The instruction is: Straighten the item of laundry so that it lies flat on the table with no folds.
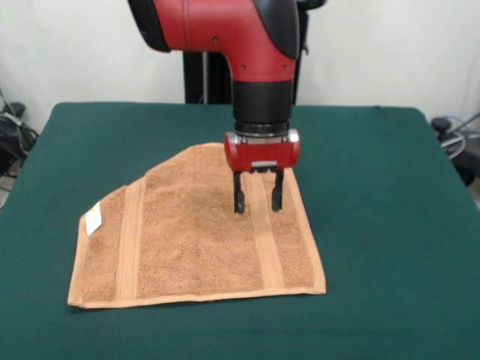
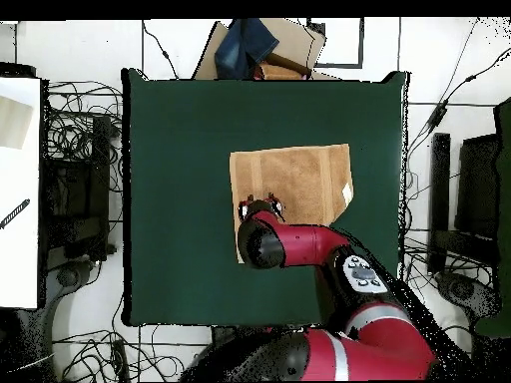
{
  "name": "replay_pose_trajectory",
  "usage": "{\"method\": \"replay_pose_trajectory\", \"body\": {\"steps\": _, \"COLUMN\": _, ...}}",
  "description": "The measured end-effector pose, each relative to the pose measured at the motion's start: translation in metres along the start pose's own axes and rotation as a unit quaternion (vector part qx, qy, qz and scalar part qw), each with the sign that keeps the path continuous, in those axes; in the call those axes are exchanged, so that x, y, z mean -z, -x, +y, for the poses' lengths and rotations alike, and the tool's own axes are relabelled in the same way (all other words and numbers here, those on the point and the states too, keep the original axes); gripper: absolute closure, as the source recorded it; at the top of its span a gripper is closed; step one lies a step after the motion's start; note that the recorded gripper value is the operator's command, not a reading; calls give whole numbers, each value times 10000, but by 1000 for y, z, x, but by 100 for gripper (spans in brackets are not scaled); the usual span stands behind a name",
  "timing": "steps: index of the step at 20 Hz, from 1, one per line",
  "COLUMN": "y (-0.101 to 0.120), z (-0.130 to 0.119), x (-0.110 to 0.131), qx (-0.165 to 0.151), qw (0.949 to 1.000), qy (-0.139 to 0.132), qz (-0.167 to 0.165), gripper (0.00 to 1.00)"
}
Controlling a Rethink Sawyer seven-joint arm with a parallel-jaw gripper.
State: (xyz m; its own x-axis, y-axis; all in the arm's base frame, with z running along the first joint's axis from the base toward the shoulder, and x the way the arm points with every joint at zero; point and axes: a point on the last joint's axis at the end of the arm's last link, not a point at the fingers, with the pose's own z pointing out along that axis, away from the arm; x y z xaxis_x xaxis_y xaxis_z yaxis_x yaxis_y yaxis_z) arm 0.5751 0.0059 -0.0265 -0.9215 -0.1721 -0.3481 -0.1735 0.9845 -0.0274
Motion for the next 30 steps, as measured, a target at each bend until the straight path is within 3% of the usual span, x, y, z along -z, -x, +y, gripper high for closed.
{"method": "replay_pose_trajectory", "body": {"steps": 14, "y": 44, "z": -10, "x": -31, "qx": 145, "qw": 9991, "qy": -302, "qz": 253, "gripper": 0}}
{"method": "replay_pose_trajectory", "body": {"steps": 24, "y": 93, "z": -23, "x": -57, "qx": 280, "qw": 9977, "qy": -604, "qz": -96, "gripper": 0}}
{"method": "replay_pose_trajectory", "body": {"steps": 30, "y": 103, "z": -43, "x": -70, "qx": 130, "qw": 9977, "qy": -639, "qz": -204, "gripper": 0}}
